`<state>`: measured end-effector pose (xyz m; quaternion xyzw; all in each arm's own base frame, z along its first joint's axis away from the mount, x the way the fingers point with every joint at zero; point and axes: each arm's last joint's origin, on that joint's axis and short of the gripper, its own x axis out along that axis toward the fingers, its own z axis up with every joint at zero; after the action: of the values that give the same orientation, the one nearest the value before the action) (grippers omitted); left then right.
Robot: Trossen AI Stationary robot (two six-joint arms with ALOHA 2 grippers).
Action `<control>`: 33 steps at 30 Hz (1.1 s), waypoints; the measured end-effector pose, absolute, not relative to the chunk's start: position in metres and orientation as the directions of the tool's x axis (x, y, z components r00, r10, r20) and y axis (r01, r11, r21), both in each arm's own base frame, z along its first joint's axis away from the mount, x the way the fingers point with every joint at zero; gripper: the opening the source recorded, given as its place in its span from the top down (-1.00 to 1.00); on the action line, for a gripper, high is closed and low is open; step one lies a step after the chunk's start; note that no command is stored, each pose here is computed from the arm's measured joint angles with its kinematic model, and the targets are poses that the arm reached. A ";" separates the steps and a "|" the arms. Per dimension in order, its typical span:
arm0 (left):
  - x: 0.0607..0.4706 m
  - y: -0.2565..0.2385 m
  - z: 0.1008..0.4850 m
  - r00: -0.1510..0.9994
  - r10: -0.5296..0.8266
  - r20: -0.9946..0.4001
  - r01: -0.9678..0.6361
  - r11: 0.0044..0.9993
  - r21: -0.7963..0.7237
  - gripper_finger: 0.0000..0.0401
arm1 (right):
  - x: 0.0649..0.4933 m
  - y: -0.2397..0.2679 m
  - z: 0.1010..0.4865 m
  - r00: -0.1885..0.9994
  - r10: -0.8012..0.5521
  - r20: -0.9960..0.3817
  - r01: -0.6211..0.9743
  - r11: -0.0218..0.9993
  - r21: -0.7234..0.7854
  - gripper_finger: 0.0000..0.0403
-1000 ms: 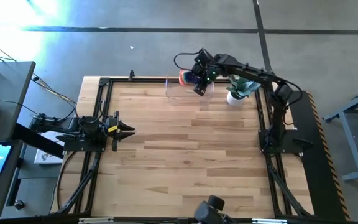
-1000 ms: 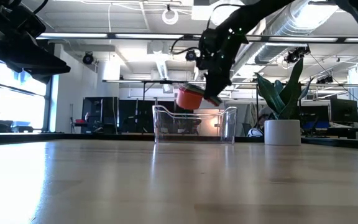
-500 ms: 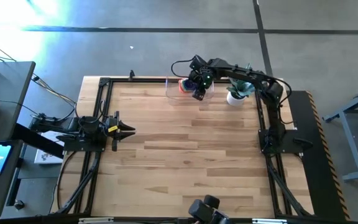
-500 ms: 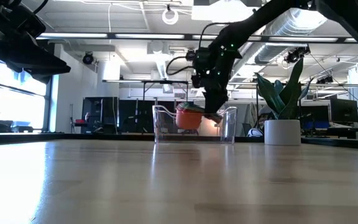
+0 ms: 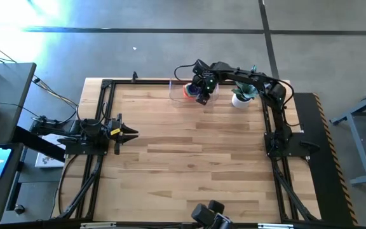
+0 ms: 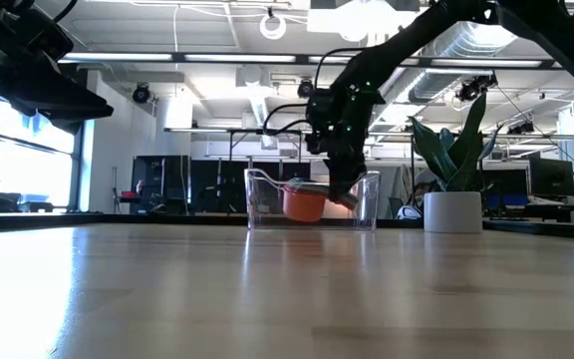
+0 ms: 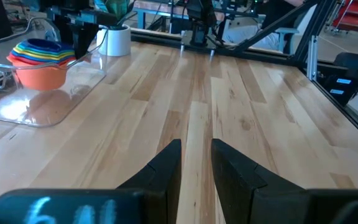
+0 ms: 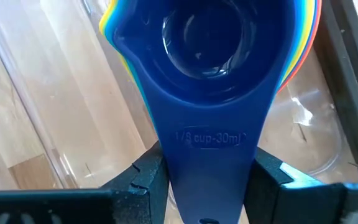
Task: Nest measuring cups in basket
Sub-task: Put the stacked measuring cups into the transparent bin
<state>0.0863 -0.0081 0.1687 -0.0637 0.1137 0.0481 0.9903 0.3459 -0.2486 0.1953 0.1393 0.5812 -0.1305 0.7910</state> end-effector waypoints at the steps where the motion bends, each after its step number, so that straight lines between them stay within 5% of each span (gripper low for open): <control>1: 0.086 -0.008 0.169 0.969 0.081 -0.231 -0.110 0.987 -0.115 0.61 | 0.346 -0.249 0.195 0.288 -0.044 -0.957 0.369 0.927 0.068 0.33; 33: 0.086 -0.008 0.169 0.969 0.081 -0.232 -0.110 0.987 -0.115 0.61 | 0.344 -0.248 0.206 0.286 -0.036 -0.958 0.393 0.916 0.083 0.07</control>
<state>0.0863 -0.0081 0.1687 -0.0638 0.1139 0.0481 0.9903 0.3439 -0.2483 0.2055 0.1533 0.5817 -0.1361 0.7871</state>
